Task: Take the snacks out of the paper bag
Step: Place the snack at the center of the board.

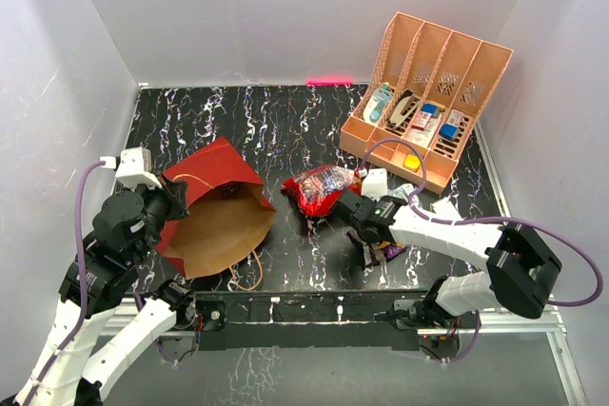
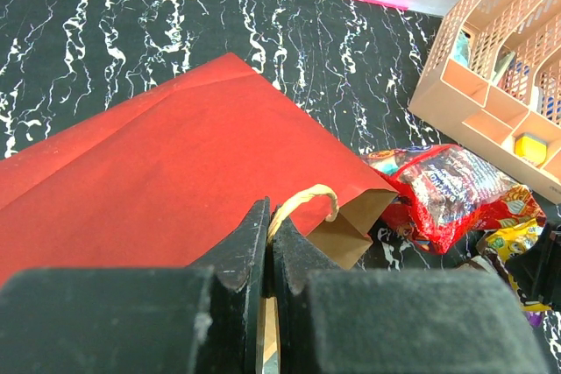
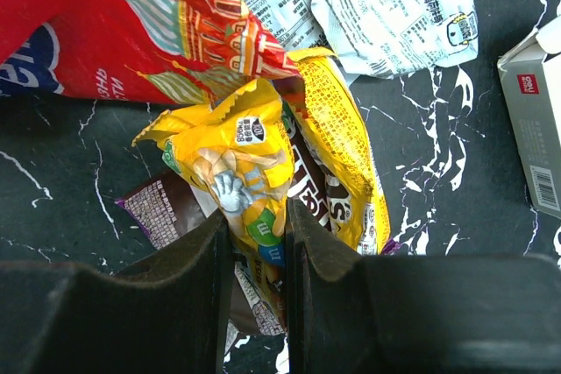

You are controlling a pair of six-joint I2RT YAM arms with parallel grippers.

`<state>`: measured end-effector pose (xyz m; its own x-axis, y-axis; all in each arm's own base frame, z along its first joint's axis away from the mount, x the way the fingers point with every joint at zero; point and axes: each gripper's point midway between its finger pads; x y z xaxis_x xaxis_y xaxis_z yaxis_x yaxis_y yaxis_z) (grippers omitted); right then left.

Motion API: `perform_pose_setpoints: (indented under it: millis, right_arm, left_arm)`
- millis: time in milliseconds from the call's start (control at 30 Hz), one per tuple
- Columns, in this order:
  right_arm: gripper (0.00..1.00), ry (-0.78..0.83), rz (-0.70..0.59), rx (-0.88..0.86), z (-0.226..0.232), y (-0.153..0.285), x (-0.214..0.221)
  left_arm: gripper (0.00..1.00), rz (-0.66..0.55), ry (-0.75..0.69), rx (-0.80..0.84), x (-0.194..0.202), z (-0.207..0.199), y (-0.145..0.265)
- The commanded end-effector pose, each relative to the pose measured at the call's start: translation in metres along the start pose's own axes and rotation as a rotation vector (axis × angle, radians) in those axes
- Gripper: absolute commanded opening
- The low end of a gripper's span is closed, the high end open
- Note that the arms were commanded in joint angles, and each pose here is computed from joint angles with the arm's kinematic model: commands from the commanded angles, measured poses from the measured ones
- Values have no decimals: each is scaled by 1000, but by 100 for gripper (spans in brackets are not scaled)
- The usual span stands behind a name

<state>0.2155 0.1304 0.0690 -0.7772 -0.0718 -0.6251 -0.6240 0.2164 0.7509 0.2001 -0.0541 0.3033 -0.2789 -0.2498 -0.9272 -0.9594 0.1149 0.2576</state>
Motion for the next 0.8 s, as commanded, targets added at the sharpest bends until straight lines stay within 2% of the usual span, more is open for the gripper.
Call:
perform_pose_setpoints:
  millis: [0,167,333,467,533,700,767]
  right_arm:
    - [28,-53,-36,-7,4,-3,-11]
    - [40,-66,-35,-15,2,-1,-12]
    - [48,-76,-43,-48,2,9,-21]
    - [62,-103,-80,-110,5,26,-37]
    - [70,-107,-105,-160,8,35,-46]
    - [82,-92,-164,-386,29,68,-66]
    - [91,-131,-196,-473,34,83,-71]
  left_arm:
    - [0,-36,-3,11,-11,-2,3]
    - [0,-33,-7,5,-9,1,5]
    - [0,-39,-5,4,-9,2,6]
    - [0,-38,-3,5,-10,1,7]
    - [0,-39,0,7,-10,1,7]
    - [0,-39,9,10,-8,0,6]
    - [0,-38,8,10,-8,0,6]
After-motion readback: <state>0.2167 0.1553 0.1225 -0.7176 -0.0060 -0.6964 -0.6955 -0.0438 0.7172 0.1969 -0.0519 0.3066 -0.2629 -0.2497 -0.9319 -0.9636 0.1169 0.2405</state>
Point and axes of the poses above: each gripper's point midway between its finger pads, its own y axis back along the fingers, its own z axis along the line the jaws close on, x = y × z, and after that the axes turned 1 degree about y, right-handed
